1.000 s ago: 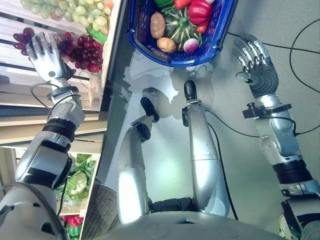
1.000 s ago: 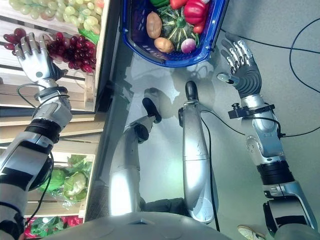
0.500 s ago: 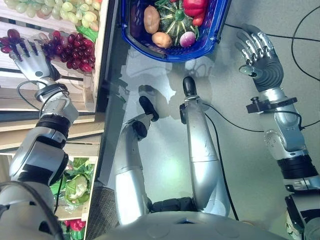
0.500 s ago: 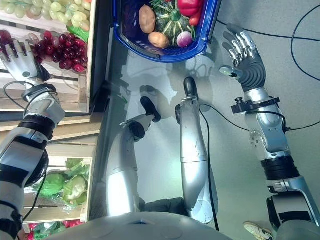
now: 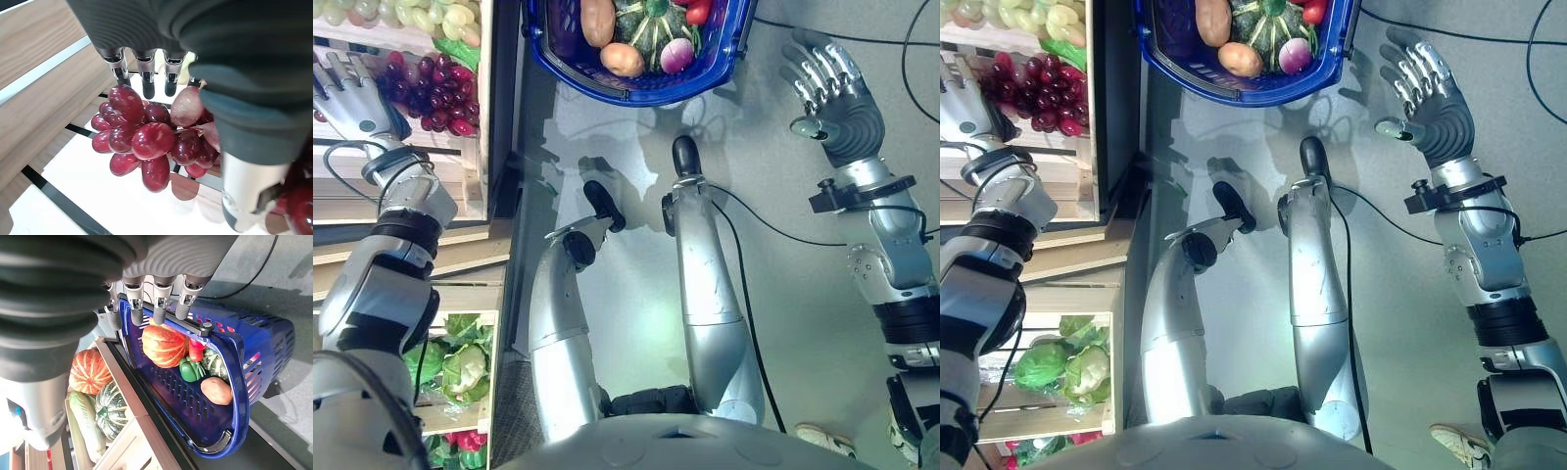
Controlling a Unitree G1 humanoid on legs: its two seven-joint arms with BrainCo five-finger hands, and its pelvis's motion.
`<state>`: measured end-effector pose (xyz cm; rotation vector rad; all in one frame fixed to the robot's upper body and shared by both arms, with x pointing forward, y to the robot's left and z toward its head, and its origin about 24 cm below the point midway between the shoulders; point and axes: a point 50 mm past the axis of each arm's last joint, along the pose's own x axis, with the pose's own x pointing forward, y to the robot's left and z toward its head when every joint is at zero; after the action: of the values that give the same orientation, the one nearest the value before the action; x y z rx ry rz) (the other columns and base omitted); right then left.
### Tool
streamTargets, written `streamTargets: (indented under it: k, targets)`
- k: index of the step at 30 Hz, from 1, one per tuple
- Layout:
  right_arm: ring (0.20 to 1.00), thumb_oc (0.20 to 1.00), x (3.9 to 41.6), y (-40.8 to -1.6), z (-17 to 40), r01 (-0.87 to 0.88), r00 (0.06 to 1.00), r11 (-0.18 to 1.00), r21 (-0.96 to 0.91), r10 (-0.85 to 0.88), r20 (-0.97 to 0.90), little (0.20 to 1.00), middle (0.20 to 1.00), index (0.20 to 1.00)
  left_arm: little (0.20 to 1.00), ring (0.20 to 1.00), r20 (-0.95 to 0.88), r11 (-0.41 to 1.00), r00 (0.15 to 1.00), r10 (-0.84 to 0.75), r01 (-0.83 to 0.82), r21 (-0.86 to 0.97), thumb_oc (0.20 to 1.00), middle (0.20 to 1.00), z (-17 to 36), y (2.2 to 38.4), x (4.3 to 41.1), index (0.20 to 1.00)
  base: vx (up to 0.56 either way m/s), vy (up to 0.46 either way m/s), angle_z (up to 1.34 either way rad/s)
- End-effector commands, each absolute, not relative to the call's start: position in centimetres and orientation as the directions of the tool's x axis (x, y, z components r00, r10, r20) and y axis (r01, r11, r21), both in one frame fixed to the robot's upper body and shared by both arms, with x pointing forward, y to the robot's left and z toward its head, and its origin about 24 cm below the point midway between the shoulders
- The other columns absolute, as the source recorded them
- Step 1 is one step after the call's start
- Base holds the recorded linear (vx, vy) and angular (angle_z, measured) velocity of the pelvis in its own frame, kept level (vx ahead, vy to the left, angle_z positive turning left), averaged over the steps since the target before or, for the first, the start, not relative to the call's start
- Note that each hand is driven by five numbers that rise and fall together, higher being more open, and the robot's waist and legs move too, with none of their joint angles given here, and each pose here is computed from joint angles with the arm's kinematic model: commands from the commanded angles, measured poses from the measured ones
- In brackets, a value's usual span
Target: Pick up fruits and vegetables into the basket
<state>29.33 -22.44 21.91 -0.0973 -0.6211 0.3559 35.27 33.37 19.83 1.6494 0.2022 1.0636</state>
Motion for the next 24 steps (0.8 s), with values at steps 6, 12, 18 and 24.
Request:
streamTargets:
  k: [6,12,18,24]
  targets:
    - [1.0,1.0,28.1,-20.6,24.0,-0.379,0.657,0.888,-0.261,0.457,0.6,1.0,1.0,1.0,0.906,0.906,0.499,-0.477,0.49,0.715,-0.18,0.86,0.906,0.906,18.9,37.6,32.6,0.906,0.0,0.024,-0.05]
    - [1.0,1.0,28.2,-20.3,24.8,-0.386,0.638,0.876,-0.288,0.48,0.603,1.0,1.0,1.0,0.2,0.2,0.428,-0.416,0.491,0.759,-0.14,0.899,0.2,0.2,17.7,37.8,32.4,0.2,-0.02,0.011,-0.07]
    - [1.0,1.0,28.1,-20.1,25.4,-0.4,0.622,0.863,-0.308,0.503,0.601,1.0,1.0,1.0,0.2,0.2,0.338,-0.335,0.506,0.794,-0.1,0.937,0.2,0.2,15.4,38.4,31.8,0.2,-0.05,0.015,0.01]
    - [1.0,1.0,27.9,-19.8,25.7,-0.415,0.605,0.843,-0.341,0.536,0.588,1.0,1.0,1.0,0.2,0.2,0.209,-0.247,0.542,0.814,-0.002,0.969,0.2,0.2,12.6,38.9,30.9,0.2,-0.05,0.016,-0.01]
